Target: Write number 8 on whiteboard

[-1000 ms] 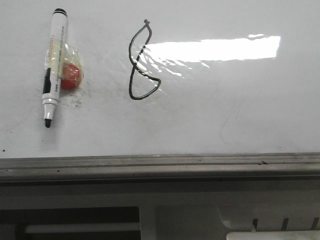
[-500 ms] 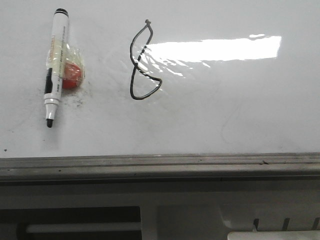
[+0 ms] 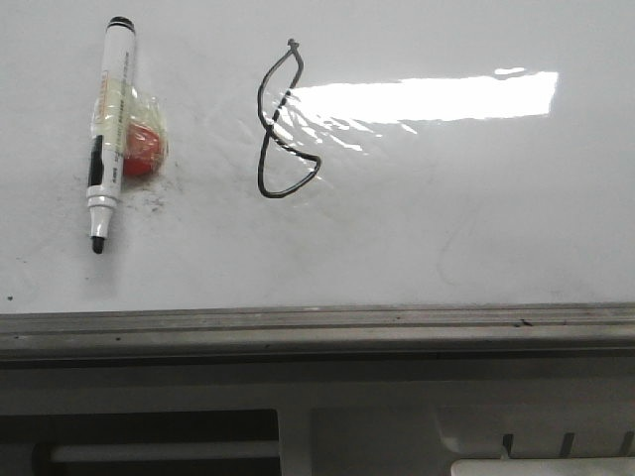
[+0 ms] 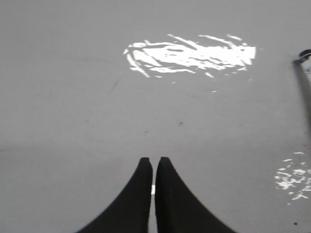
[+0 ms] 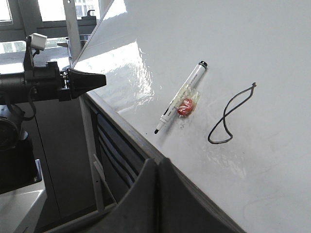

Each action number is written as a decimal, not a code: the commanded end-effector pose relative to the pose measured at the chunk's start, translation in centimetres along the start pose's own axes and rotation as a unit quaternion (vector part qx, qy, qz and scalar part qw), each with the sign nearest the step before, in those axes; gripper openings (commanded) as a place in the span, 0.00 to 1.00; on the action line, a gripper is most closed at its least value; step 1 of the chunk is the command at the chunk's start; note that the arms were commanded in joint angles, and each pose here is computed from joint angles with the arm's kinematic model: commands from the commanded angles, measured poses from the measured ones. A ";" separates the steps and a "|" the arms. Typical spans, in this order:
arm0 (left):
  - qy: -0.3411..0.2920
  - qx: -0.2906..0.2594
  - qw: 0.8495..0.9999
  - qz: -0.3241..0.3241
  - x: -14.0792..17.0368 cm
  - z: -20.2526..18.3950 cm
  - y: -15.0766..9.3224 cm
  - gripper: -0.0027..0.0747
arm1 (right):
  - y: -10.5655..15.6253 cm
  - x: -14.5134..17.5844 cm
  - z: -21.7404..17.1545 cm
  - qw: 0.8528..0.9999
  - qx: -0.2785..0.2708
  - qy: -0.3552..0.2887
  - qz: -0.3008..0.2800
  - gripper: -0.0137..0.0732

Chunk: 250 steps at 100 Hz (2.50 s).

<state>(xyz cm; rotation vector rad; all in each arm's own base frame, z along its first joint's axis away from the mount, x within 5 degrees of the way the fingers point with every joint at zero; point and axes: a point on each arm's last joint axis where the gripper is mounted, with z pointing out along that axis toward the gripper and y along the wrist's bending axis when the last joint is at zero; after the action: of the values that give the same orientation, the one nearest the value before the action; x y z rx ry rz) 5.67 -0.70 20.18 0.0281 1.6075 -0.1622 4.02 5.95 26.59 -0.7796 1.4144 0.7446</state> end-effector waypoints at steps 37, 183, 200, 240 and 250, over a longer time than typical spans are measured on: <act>0.081 -0.098 0.991 -0.046 2.5 -0.4 1.2 0.01 | 0.0 -1.4 0.0 0.999 -0.003 -0.045 -0.008 0.08; 0.081 -0.098 0.991 -0.046 2.5 -0.4 1.2 0.01 | -1.5 -1.5 -0.6 0.970 0.124 -0.203 -0.041 0.08; 0.081 -0.098 0.991 -0.046 2.5 -0.4 1.2 0.01 | -2.0 -0.1 -1.8 0.925 0.209 -0.303 -0.092 0.08; 0.081 -0.098 0.991 -0.046 2.5 -0.4 1.2 0.01 | -4.2 2.4 -3.1 0.880 0.425 -0.172 -0.124 0.08; 0.081 -0.098 0.991 -0.046 2.5 -0.4 1.2 0.01 | -4.2 3.3 -3.7 0.870 0.461 -0.141 -0.102 0.08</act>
<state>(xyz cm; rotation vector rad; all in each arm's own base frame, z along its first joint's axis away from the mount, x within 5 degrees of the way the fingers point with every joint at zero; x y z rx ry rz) 5.34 0.31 18.13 -0.1826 1.8220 -0.0662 5.62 0.79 24.29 -0.0946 1.1433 -0.0173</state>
